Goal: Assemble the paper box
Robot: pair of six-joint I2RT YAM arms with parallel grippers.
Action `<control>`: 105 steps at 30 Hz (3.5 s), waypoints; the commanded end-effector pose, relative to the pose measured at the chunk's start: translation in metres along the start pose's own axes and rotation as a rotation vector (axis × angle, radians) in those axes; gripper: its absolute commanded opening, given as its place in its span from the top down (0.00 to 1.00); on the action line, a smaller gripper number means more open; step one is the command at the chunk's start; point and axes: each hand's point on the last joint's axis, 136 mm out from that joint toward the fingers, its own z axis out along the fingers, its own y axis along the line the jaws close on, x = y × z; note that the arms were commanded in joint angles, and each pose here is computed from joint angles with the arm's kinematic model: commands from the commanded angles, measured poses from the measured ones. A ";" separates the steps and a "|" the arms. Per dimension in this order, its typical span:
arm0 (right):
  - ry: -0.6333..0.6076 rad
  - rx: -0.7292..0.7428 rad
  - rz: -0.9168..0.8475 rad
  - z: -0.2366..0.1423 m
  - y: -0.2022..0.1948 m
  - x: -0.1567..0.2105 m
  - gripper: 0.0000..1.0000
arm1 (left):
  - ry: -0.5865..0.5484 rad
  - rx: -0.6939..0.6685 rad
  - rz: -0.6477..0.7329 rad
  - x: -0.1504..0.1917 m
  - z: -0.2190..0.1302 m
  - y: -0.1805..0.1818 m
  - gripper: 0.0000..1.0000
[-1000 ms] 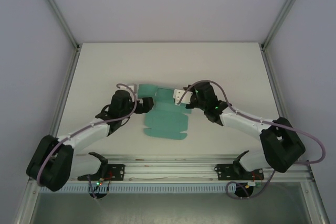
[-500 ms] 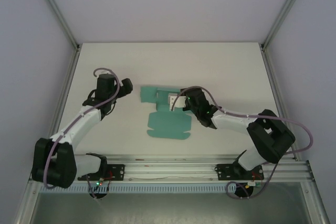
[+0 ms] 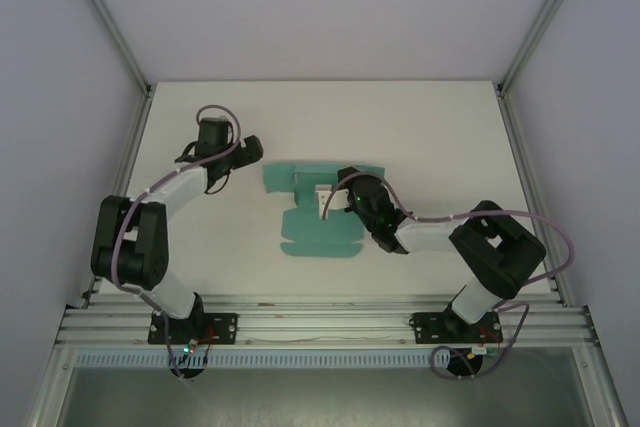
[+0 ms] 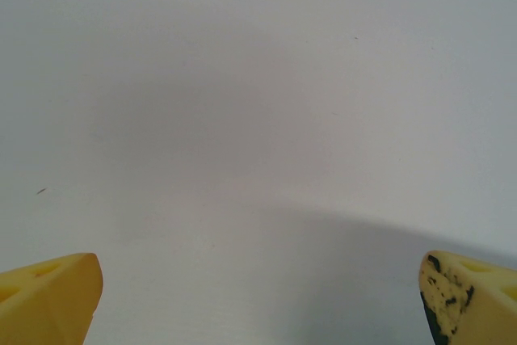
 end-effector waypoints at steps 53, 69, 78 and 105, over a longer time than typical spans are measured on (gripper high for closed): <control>-0.036 -0.007 0.013 -0.002 0.000 -0.008 1.00 | -0.131 0.439 0.492 0.108 -0.018 -0.109 0.49; 0.004 -0.070 -0.015 0.008 0.017 -0.004 1.00 | -0.173 0.442 0.539 0.115 -0.008 -0.118 0.47; -0.005 -0.118 -0.019 0.009 0.027 -0.007 1.00 | -0.236 0.440 0.494 0.093 0.004 -0.134 0.57; -0.001 -0.147 0.054 0.008 0.024 -0.009 1.00 | -0.391 -0.093 0.482 0.092 0.035 -0.093 1.00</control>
